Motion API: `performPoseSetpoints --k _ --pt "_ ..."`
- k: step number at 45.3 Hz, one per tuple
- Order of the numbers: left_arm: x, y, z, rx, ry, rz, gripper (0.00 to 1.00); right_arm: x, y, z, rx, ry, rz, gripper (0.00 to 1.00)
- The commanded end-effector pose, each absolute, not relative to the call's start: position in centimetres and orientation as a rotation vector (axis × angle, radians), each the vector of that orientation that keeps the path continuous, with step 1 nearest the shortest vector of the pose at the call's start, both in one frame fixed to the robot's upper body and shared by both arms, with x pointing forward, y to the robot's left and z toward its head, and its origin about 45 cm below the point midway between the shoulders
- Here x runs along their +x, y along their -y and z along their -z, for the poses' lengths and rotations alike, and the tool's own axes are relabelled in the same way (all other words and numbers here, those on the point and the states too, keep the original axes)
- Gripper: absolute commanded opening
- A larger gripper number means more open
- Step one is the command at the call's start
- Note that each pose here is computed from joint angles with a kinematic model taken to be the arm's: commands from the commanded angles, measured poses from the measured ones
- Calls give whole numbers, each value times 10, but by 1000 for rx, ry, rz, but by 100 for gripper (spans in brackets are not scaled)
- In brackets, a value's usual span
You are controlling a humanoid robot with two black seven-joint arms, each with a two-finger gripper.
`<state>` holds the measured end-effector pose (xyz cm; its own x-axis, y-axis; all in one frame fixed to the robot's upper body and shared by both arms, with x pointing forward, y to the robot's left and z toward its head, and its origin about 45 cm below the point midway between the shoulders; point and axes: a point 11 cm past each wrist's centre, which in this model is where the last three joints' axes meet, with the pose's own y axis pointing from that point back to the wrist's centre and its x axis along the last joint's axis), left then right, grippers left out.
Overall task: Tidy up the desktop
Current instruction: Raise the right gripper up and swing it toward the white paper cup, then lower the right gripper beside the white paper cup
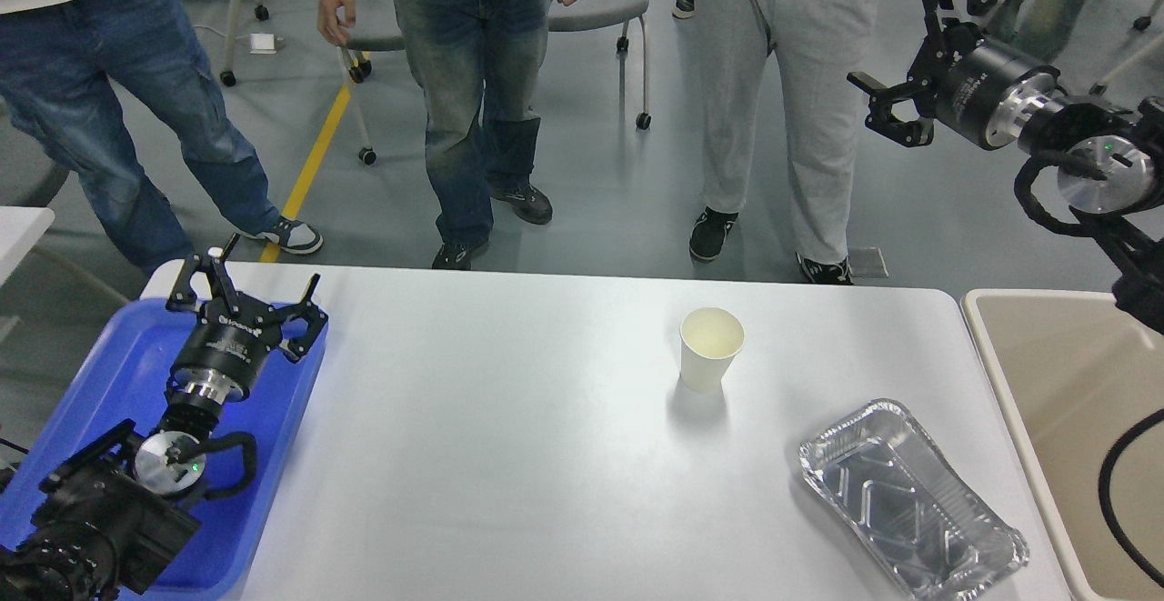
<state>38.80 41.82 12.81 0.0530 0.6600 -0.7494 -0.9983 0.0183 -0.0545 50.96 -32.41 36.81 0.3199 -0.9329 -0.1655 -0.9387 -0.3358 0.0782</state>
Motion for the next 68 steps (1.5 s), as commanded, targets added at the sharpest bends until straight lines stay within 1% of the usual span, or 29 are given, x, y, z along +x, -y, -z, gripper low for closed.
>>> performPoseSetpoints --k 1,11,21,27,34,45,53,59,68 --pt "388 -419 -128 -695 -625 -1428 100 493 301 -377 -2711 -1727 -188 100" --pt "388 -418 -128 -694 -627 -1427 100 478 269 -376 -2931 -1630 -50 100" --pt "388 -418 -128 -693 -625 -1427 100 470 244 -365 -3139 -1569 90 100" --pt "388 -418 -128 -693 -625 -1427 100 467 220 -350 -3284 -1501 183 100" --pt "388 -418 -128 -693 -626 -1427 100 463 198 -329 -3474 -1402 409 100" --pt "388 -419 -128 -695 -625 -1428 100 457 180 -309 -3687 -1255 715 100" --pt "388 -418 -128 -694 -627 -1426 100 450 166 -286 -3813 -1097 944 100" --pt "388 -418 -128 -695 -626 -1427 100 453 164 -269 -3876 -1026 1150 100" --pt "388 -418 -128 -695 -626 -1427 100 457 161 -249 -3929 -977 1282 100"
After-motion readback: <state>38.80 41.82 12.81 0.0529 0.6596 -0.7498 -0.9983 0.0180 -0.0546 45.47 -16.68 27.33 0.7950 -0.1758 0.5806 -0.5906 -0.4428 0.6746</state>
